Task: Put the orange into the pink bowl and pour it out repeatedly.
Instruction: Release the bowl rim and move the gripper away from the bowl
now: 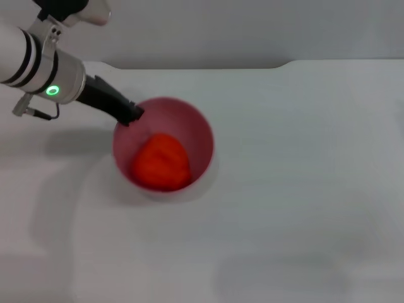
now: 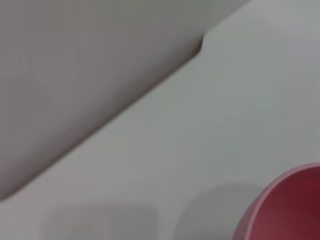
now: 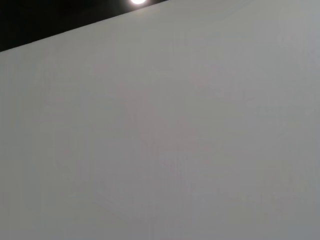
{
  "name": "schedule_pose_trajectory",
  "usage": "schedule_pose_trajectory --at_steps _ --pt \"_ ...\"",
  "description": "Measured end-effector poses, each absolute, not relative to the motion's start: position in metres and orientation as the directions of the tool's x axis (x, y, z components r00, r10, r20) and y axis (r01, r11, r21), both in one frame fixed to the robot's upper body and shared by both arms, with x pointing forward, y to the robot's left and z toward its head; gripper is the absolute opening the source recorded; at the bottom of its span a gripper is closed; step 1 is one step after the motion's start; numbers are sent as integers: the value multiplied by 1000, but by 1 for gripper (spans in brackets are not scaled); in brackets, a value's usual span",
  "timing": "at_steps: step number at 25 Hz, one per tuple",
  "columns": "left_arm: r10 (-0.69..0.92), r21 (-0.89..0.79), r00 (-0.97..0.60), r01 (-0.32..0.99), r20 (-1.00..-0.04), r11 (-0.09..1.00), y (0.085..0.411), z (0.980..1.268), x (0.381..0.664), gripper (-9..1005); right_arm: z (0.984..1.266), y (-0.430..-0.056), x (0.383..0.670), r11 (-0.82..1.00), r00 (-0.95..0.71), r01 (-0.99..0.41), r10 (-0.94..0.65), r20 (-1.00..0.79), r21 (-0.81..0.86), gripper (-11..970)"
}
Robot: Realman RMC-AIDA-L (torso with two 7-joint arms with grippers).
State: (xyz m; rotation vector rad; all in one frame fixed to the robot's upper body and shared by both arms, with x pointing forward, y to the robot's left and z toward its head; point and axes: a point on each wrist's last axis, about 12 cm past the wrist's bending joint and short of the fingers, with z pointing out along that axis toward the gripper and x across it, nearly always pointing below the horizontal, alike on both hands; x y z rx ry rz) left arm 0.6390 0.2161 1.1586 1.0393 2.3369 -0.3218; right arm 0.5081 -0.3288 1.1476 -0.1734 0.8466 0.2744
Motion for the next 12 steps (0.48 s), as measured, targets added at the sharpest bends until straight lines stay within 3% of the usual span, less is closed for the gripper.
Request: schedule_pose_trajectory --at_steps 12 --pt "672 -33 -570 774 -474 633 215 1153 627 59 1147 -321 519 940 622 -338 192 -759 -39 435"
